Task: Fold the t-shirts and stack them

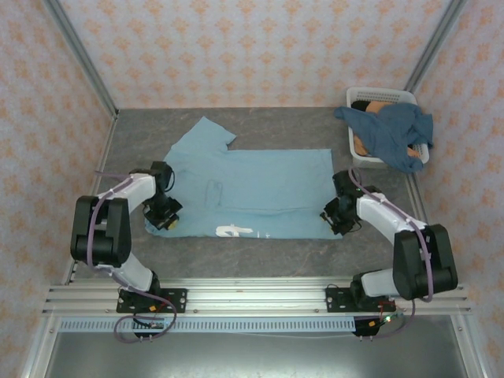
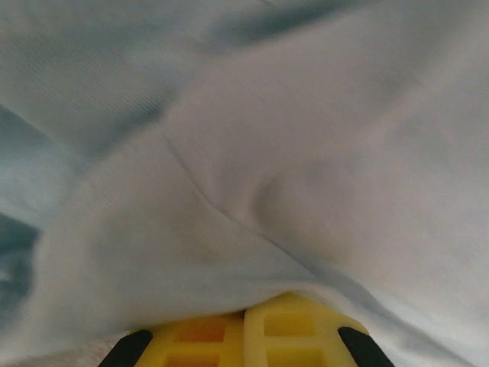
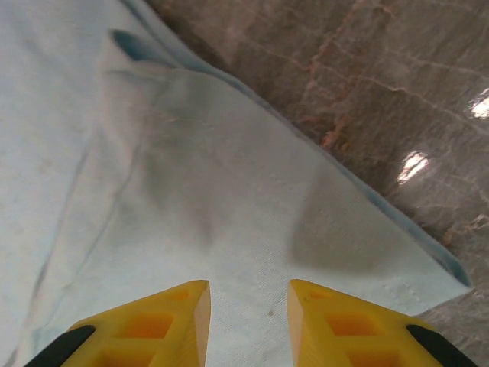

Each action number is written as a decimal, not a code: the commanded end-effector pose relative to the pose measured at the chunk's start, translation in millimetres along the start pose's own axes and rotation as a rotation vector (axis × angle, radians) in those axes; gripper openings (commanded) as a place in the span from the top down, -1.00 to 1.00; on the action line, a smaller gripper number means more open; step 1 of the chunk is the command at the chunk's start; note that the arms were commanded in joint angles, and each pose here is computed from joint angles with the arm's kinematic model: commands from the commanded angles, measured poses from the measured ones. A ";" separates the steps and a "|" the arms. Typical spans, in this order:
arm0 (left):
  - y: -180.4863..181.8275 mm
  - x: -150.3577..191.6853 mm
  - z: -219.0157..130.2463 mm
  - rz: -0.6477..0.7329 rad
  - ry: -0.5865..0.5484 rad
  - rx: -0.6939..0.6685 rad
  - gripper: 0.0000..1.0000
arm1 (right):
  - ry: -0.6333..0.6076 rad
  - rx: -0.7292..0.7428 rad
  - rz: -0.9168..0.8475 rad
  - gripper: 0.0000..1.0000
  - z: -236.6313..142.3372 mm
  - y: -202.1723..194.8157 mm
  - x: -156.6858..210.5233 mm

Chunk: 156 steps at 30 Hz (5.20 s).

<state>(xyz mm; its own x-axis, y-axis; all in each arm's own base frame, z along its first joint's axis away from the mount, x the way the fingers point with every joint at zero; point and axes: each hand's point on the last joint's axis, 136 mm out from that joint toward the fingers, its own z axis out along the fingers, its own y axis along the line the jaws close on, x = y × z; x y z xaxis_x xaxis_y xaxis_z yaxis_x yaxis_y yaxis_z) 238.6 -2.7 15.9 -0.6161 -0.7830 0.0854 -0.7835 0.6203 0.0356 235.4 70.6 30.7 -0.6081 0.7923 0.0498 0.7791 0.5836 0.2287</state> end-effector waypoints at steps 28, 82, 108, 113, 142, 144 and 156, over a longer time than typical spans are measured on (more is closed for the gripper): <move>28.6 -36.7 -91.2 -0.227 -0.253 0.068 0.55 | -0.137 -0.025 -0.125 -0.14 -55.7 22.6 -3.4; -339.0 -235.0 -15.8 0.173 -0.505 0.377 -0.10 | -0.179 -0.140 -0.458 -0.05 -35.2 191.6 -63.0; -288.1 -171.9 32.1 0.370 -0.308 0.059 0.11 | -0.180 -0.143 -0.440 -0.05 -30.7 186.2 -61.8; -277.6 -167.8 33.9 0.407 -0.308 -0.007 0.32 | -0.183 -0.146 -0.434 -0.04 -31.1 184.5 -61.5; -278.8 -153.0 -87.5 0.407 -0.431 0.129 1.00 | -0.396 0.170 -0.330 0.08 4.7 184.3 -164.4; -277.9 -150.4 -90.8 0.409 -0.430 0.137 1.00 | -0.381 0.177 -0.338 0.08 12.1 186.3 -166.0; -271.1 -140.0 -100.4 0.455 -0.405 0.142 1.00 | -0.323 0.263 -0.332 0.31 42.4 180.1 -169.1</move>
<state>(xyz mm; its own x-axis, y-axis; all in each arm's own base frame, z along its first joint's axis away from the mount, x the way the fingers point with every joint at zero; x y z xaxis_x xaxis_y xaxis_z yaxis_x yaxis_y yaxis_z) 554.2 -58.5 73.5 -0.8427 -0.4306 -0.3232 -0.4394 0.8969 -0.0495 493.5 60.1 27.0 -0.7734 0.5520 -0.3117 0.5807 0.8141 0.0010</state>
